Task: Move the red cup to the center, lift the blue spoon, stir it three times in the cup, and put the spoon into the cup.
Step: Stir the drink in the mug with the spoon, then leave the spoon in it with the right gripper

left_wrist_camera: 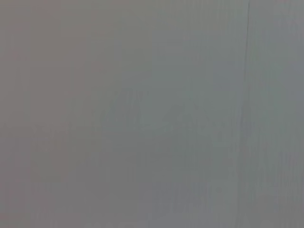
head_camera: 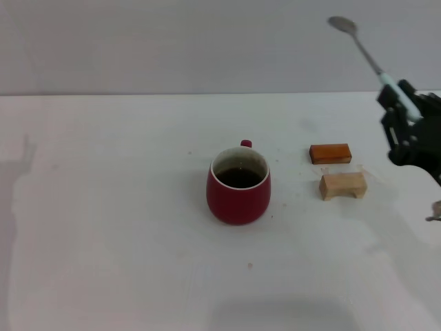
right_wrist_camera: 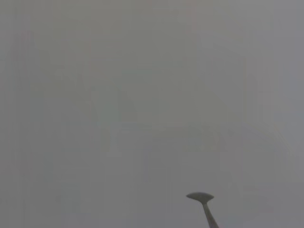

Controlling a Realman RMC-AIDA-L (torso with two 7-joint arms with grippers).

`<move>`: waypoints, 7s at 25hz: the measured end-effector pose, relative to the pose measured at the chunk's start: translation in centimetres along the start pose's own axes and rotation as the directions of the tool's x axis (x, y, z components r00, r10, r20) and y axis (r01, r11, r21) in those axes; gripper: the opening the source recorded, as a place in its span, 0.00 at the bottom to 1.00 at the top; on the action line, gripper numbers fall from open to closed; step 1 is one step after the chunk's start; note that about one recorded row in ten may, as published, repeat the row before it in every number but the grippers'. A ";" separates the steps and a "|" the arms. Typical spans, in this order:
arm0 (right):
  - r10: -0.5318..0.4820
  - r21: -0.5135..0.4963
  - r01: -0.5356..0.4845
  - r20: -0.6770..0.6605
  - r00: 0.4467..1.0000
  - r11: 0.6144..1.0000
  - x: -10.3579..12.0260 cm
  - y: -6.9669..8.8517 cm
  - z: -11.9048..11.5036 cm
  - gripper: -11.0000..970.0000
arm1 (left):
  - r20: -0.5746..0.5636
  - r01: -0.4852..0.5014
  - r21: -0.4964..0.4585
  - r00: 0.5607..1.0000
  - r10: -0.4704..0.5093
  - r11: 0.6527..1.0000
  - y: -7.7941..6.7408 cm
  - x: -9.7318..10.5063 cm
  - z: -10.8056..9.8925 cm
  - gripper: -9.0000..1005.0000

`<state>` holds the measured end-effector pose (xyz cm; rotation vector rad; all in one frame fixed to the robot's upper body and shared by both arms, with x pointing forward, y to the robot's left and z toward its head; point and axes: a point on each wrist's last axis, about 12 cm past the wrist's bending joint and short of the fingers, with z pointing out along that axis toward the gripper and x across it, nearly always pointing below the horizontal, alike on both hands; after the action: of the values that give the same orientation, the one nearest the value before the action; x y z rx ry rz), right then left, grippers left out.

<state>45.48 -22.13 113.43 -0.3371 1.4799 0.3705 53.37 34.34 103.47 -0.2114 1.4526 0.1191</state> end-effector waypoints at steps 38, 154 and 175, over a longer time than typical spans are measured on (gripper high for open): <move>-0.274 -0.257 0.154 -0.538 0.797 0.954 -8.8 4.2 8.9 0.20 | -0.016 0.011 -0.014 1.000 -0.011 1.000 -0.1 0.0 0.7 0.86; -0.569 -0.587 0.014 -0.778 0.268 0.809 -7.7 4.4 23.1 0.23 | 0.028 0.051 -0.045 0.998 -0.050 0.998 -0.2 -0.8 1.4 0.86; -0.568 -0.582 0.050 -0.766 0.300 0.812 -7.5 4.7 23.7 0.24 | 0.031 0.051 -0.044 0.998 -0.050 0.998 -0.3 -0.9 1.5 0.86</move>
<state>64.24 -7.73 122.44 -1.4414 2.3826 0.1623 54.83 34.44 104.49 -0.2815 1.4149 0.1132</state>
